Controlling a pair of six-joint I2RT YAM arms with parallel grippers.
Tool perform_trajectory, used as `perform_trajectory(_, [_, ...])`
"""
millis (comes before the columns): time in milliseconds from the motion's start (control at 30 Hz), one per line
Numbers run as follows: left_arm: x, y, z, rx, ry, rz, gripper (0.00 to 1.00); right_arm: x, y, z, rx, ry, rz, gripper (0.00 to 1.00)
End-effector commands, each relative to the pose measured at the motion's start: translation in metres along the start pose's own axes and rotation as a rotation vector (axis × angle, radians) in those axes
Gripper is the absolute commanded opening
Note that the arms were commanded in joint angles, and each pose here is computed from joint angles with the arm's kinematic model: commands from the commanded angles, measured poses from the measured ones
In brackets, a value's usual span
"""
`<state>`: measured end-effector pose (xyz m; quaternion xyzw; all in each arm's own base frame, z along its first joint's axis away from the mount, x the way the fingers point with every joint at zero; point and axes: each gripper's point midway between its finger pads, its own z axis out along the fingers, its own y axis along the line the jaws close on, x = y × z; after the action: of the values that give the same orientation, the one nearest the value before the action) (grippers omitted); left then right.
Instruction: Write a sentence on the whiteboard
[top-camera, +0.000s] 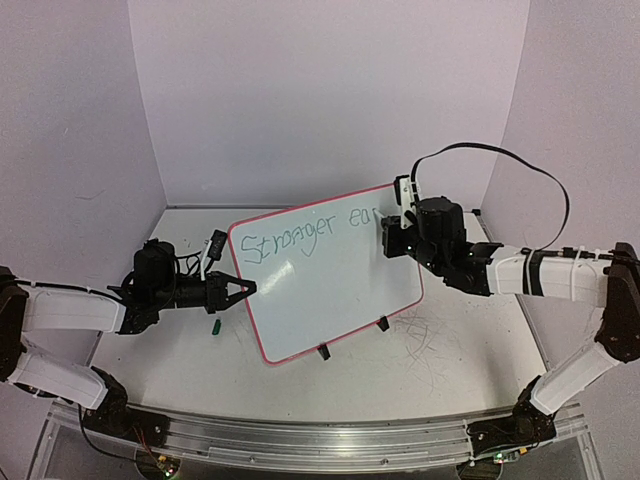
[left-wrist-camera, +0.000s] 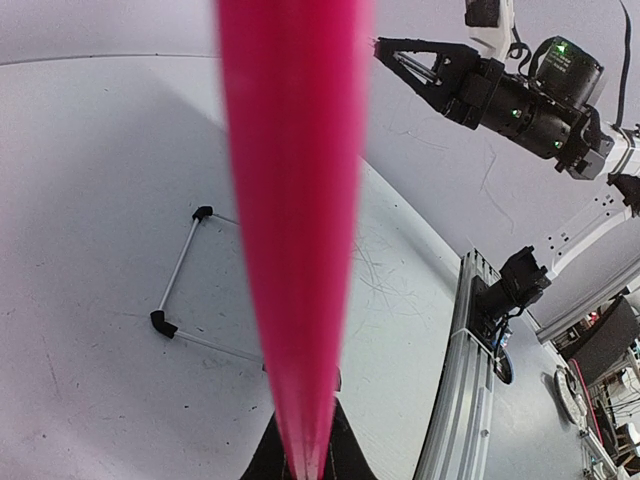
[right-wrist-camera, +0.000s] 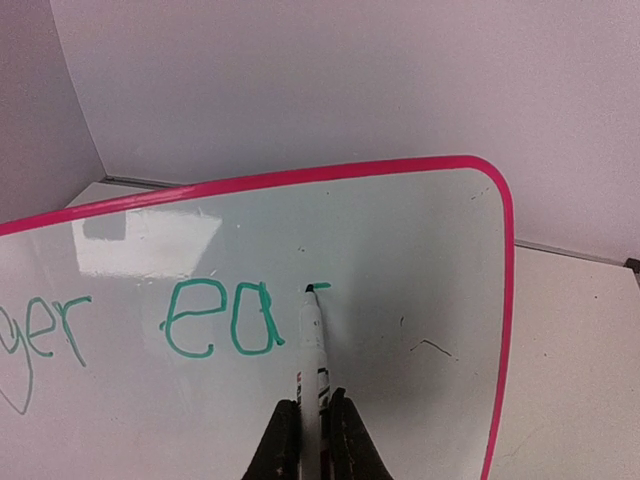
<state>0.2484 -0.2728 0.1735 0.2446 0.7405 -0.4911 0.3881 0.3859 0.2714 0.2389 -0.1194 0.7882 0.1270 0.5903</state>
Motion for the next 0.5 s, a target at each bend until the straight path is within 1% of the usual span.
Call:
perform_trajectory(0, [-0.016, -0.001, -0.002, -0.019, -0.038, 0.094, 0.0, -0.008, 0.009, -0.006, -0.044, -0.015, 0.02, 0.0])
perform_trajectory(467, [-0.015, 0.0, -0.001, -0.019, -0.034, 0.093, 0.0, 0.021, 0.002, -0.013, -0.032, 0.051, 0.022, 0.0])
